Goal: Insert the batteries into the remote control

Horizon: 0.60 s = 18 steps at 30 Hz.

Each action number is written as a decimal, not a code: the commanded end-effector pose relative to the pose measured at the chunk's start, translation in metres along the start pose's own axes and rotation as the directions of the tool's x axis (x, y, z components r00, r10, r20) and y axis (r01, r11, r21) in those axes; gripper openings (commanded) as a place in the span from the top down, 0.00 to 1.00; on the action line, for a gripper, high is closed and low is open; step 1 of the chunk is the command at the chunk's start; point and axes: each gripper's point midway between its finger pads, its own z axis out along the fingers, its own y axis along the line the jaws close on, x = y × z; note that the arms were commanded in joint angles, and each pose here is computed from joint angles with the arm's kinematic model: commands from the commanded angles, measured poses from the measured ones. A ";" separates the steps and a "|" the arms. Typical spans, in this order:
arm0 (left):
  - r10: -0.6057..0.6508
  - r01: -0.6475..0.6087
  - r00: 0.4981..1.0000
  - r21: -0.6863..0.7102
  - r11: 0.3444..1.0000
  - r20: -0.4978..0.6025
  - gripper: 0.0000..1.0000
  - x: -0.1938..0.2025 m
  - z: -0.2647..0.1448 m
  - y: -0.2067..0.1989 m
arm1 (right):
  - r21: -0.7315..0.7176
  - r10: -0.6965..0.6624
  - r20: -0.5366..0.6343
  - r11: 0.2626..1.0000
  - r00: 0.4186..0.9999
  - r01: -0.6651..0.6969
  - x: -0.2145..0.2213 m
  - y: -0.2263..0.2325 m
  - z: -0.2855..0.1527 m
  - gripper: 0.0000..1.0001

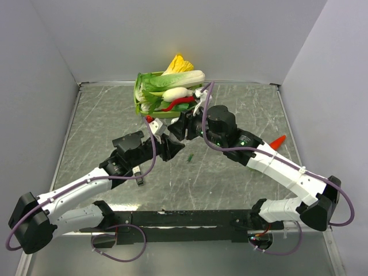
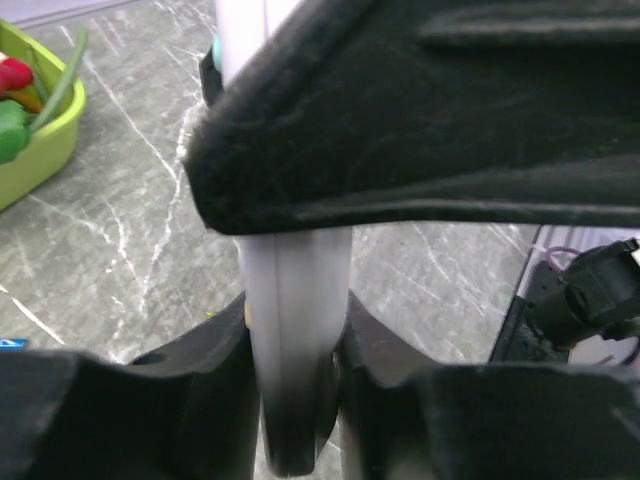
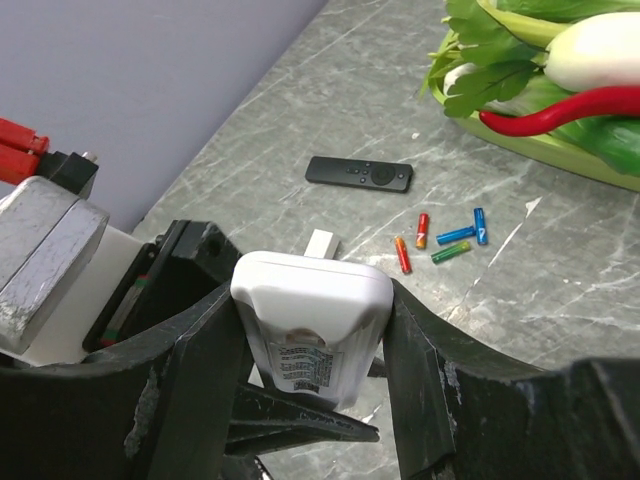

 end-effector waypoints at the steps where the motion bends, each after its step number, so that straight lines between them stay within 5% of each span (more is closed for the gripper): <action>1: 0.001 -0.003 0.997 0.028 1.000 0.075 0.72 -0.025 -0.001 -0.009 | 0.023 0.002 0.073 1.000 0.997 -0.004 -0.027 0.007 -0.007 1.00; 7: -0.020 0.018 0.996 0.024 1.000 0.089 0.84 -0.023 -0.006 -0.009 | 0.096 0.023 0.102 0.995 0.995 -0.032 -0.030 -0.007 -0.013 1.00; 10: -0.027 0.025 0.996 0.026 0.999 0.082 0.98 -0.019 -0.007 -0.009 | 0.108 0.018 0.105 0.994 0.994 -0.029 -0.030 -0.010 -0.015 0.96; 11: -0.029 0.027 0.996 0.028 0.999 0.080 0.99 -0.017 -0.007 -0.009 | 0.078 0.013 0.102 0.997 0.995 -0.021 -0.030 -0.004 -0.015 0.74; 13: -0.042 0.039 0.996 0.049 0.998 0.076 0.99 -0.015 -0.008 -0.012 | 0.049 -0.021 0.123 0.999 0.992 0.015 -0.033 -0.001 -0.021 0.50; 16: -0.060 0.055 0.996 0.082 0.995 0.069 0.99 -0.013 -0.008 -0.018 | 0.021 -0.109 0.145 0.994 0.983 0.107 -0.038 0.002 -0.036 0.21; 18: -0.073 0.067 0.995 0.101 0.993 0.063 0.99 -0.011 -0.009 -0.022 | -0.001 -0.171 0.170 0.985 0.970 0.174 -0.041 0.004 -0.049 0.10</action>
